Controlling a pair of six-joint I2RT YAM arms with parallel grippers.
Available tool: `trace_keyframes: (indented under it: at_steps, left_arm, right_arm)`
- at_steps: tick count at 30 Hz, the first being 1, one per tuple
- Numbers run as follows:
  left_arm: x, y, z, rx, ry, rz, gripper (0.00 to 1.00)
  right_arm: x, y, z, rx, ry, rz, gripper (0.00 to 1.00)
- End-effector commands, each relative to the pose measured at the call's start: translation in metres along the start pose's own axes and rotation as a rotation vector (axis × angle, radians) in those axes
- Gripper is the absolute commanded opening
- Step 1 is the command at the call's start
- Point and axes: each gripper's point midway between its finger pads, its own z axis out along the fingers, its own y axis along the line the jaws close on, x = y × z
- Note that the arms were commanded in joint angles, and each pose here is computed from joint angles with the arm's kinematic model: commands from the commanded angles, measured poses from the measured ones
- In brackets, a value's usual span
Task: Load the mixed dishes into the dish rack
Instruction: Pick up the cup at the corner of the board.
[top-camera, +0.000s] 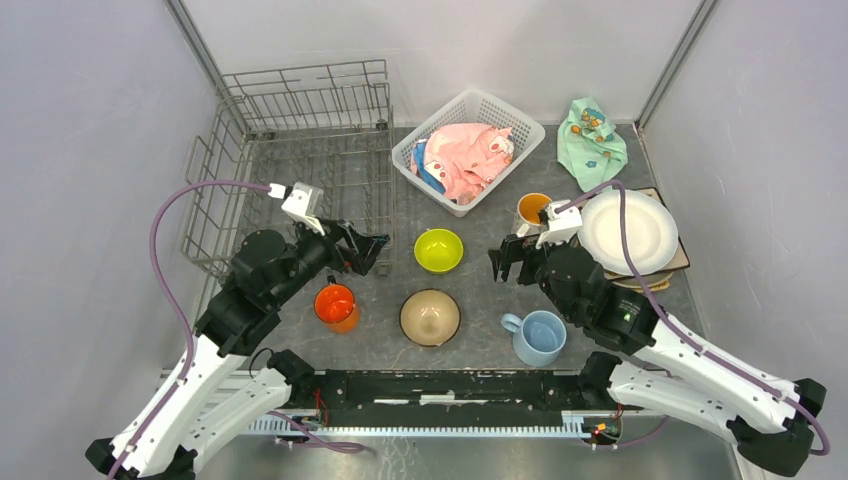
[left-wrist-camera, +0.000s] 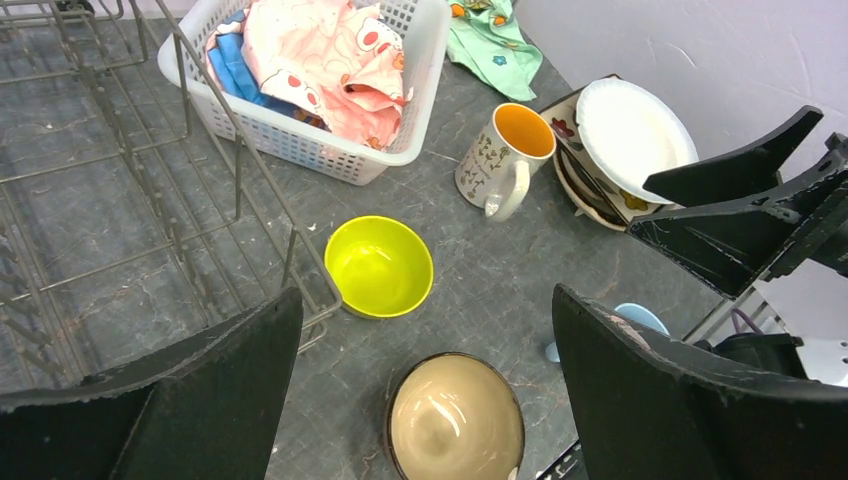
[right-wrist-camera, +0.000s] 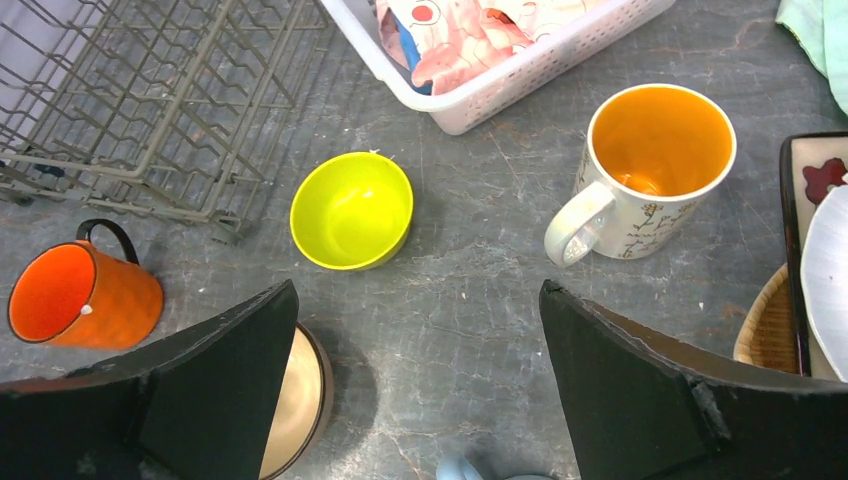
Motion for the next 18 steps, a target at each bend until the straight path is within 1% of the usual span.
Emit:
trace_keyframes:
  at_steps: [1,5,11,15,18]
  left_arm:
    - [0.006,0.013,0.002,-0.048,0.0,0.061,1.0]
    - [0.022,0.026,0.004,-0.092,0.024,0.073,1.0]
    - [0.031,0.036,0.003,-0.126,0.03,0.097,1.0]
    - [0.037,0.043,0.002,-0.149,0.034,0.111,1.0]
    - [0.039,0.045,0.001,-0.153,0.038,0.118,1.0]
  right_arm:
    - [-0.009,-0.005,-0.002,0.047,-0.025,0.055,0.98]
    - [0.005,-0.014,-0.002,0.102,0.02,0.074,0.98]
    - [0.021,-0.035,-0.006,0.275,0.115,0.128,0.81]
    - [0.053,-0.048,-0.01,0.389,0.227,0.16,0.72]
    - [0.076,-0.053,-0.014,0.456,0.318,0.169,0.61]
